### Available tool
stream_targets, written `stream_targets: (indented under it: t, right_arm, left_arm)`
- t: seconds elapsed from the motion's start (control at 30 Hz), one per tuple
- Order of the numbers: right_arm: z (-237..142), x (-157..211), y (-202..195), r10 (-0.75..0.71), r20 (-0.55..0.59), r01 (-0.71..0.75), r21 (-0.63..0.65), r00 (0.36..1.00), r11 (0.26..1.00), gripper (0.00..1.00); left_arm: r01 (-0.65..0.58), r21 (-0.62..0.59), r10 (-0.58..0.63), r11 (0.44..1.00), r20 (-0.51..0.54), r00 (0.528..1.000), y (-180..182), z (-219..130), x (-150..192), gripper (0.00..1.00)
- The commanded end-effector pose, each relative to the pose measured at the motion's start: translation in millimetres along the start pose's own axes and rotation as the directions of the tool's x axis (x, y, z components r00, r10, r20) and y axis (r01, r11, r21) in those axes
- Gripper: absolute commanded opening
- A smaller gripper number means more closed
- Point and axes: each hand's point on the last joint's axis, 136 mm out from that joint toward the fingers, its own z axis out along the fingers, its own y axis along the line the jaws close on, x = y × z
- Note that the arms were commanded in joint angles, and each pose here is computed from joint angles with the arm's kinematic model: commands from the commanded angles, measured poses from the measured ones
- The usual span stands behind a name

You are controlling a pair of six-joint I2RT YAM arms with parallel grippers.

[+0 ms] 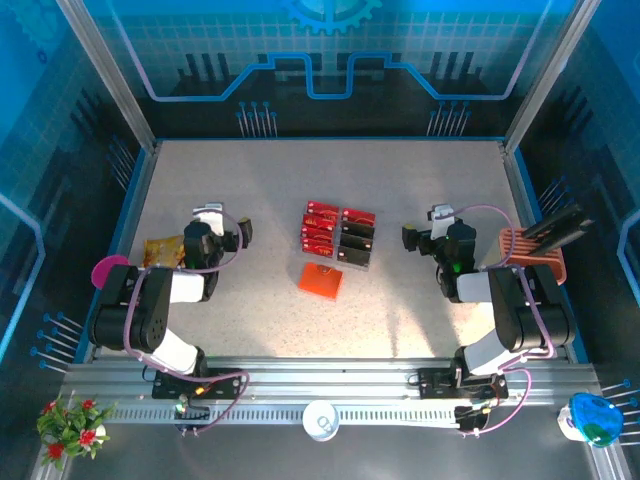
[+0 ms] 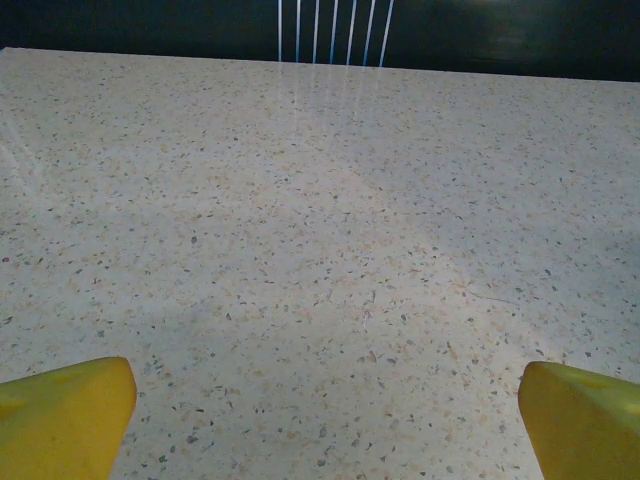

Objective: Put the credit cards into the card holder

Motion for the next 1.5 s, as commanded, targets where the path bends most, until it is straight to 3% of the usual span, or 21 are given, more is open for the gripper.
stream_targets:
  t: [0.0,1.03,1.23,1.37,1.47]
  right_arm:
    - [1.9,-10.1,-2.2,-0.023,0.029,0.023,0.009,0.999,1.000,1.00]
    - [2.4,-9.4,-3.6,-0.004,0.026,0.005,-0.005,1.000,1.000,1.00]
    - [-13.3,-41.1,-10.4,-0.011,0.007,0.011,0.062,1.000,0.998,1.00]
    - [-37.0,-68.9,-9.3,0.148,-0.082,-0.143,0.062,0.986,0.988,1.00]
    - [-60.2,-90.2,-4.3,0.394,-0.128,-0.389,0.060,0.910,0.919,1.00]
  left_arm:
    - [-0.003,0.013,0.003,1.000,0.001,1.000,0.3,0.0,2.4,0.99]
    - [0.012,0.012,-0.012,1.000,0.001,1.000,3.1,0.2,1.1,0.99]
    - [0.020,-0.058,-0.023,0.998,-0.052,0.998,10.9,-2.7,-18.5,0.99]
    - [0.045,-0.109,-0.057,0.993,-0.105,0.993,14.7,-6.3,-44.1,0.99]
    - [0.116,-0.136,-0.136,0.984,-0.150,0.979,12.8,-15.4,-60.1,0.99]
